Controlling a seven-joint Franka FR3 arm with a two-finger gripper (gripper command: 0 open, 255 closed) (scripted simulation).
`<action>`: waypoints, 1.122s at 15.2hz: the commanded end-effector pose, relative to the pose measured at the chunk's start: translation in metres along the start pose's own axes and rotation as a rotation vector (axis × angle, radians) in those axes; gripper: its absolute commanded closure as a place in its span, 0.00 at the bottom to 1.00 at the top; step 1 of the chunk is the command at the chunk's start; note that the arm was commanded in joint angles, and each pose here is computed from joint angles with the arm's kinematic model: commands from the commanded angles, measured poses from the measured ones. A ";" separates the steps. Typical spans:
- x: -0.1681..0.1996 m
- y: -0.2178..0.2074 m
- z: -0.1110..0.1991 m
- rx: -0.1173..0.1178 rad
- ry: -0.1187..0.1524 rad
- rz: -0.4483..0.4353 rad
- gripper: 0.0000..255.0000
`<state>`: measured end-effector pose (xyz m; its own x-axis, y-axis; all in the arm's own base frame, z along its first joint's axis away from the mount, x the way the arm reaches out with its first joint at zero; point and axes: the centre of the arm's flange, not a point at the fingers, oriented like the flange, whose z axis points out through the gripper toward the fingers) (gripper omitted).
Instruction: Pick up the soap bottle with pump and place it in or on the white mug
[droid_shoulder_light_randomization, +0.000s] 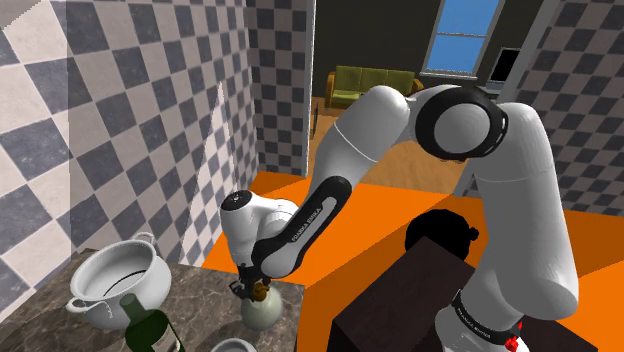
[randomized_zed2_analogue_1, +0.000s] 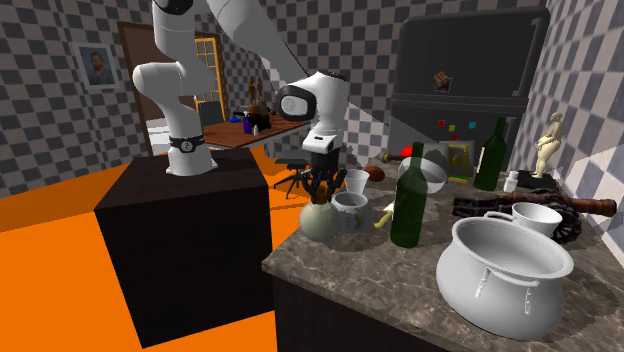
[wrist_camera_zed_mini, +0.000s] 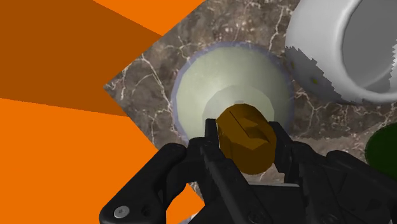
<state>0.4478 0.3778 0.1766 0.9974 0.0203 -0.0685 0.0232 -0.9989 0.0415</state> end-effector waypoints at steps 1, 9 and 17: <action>0.000 0.001 -0.011 0.000 0.000 0.000 1.00; -0.003 0.003 -0.053 0.000 0.000 0.000 1.00; -0.006 0.005 -0.096 0.000 0.000 0.000 1.00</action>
<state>0.4492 0.3771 0.2662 0.9975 0.0205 -0.0683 0.0234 -0.9989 0.0416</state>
